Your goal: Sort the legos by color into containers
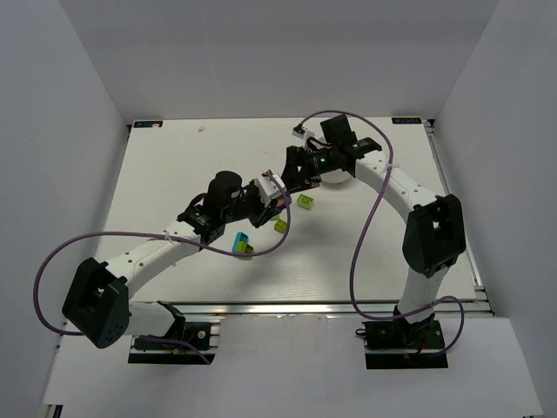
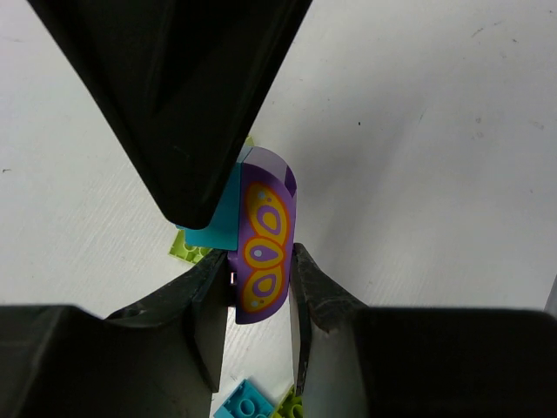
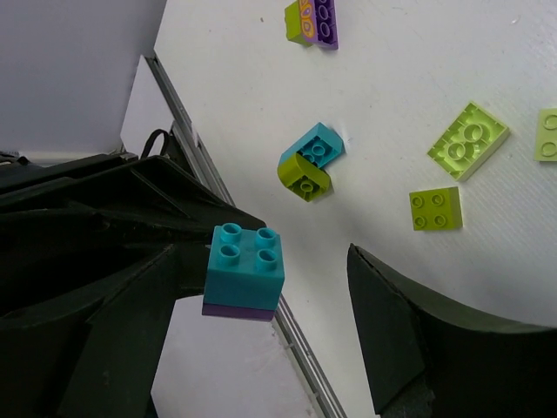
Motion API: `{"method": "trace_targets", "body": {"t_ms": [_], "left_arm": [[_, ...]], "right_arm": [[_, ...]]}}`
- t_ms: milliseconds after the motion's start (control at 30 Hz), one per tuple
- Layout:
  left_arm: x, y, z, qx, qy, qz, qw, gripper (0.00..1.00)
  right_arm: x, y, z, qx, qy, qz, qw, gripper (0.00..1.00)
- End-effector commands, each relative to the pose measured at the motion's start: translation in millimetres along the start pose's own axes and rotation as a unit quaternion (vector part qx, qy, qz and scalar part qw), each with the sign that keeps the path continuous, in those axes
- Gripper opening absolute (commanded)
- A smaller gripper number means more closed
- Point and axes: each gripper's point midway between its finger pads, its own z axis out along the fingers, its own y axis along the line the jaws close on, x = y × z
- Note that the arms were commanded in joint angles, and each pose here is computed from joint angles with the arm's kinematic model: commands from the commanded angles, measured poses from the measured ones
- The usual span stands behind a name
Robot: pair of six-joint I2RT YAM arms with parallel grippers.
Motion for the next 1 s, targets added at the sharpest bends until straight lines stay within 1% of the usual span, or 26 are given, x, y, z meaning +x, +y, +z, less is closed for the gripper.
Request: {"method": "trace_targets", "body": {"t_ms": [0, 67, 133, 167, 467, 500, 567, 600, 667, 700, 767, 800, 867, 900, 967], "left_arm": [[-15, 3, 0, -0.002, -0.009, 0.016, 1.0, 0.03], [-14, 2, 0, -0.002, -0.009, 0.015, 1.0, 0.03], [-14, 2, 1, -0.001, -0.01, 0.014, 1.0, 0.03], [-14, 1, 1, 0.0, -0.009, 0.014, 1.0, 0.03], [-14, 1, 3, 0.002, -0.01, 0.015, 1.0, 0.03], [-14, 1, 3, 0.002, -0.01, 0.015, 1.0, 0.03], [-14, 1, 4, 0.002, -0.01, 0.014, 1.0, 0.03], [-16, 1, 4, 0.003, -0.012, 0.015, 1.0, 0.03], [-15, 0, 4, 0.005, -0.011, 0.012, 1.0, 0.03], [-14, -1, 4, 0.009, -0.011, 0.012, 1.0, 0.03], [-11, -2, 4, 0.01, -0.01, 0.008, 1.0, 0.03], [-12, -3, 3, 0.008, -0.012, 0.006, 1.0, 0.03], [-9, -4, 2, 0.007, -0.011, 0.005, 1.0, 0.03], [-8, -4, 1, 0.007, -0.011, 0.003, 1.0, 0.03], [-3, -6, -1, 0.007, -0.007, -0.001, 1.0, 0.03]], "right_arm": [[-7, 14, -9, 0.004, -0.013, -0.029, 0.999, 0.8], [-8, 13, -8, 0.007, -0.013, -0.034, 0.999, 0.79], [-8, 12, -8, 0.009, -0.011, -0.035, 0.999, 0.72], [-7, 12, -8, 0.009, -0.011, -0.036, 0.999, 0.7], [-1, 14, -7, 0.009, -0.003, -0.041, 0.999, 0.62], [0, 16, -7, 0.006, -0.001, -0.041, 0.999, 0.57], [1, 17, -5, 0.003, 0.001, -0.04, 0.999, 0.54], [1, 17, -5, 0.0, 0.0, -0.041, 0.999, 0.49], [-1, 19, -3, -0.006, -0.003, -0.042, 0.999, 0.43], [-1, 22, -3, -0.015, -0.003, -0.042, 0.999, 0.37], [-3, 27, -3, -0.027, -0.003, -0.037, 0.999, 0.3], [-4, 30, -2, -0.037, -0.004, -0.04, 0.999, 0.21], [-8, 31, -3, -0.041, -0.009, -0.044, 0.998, 0.13], [-14, 33, -5, -0.041, -0.017, -0.052, 0.998, 0.06], [-26, 28, -10, -0.038, -0.034, -0.054, 0.997, 0.02]]}}
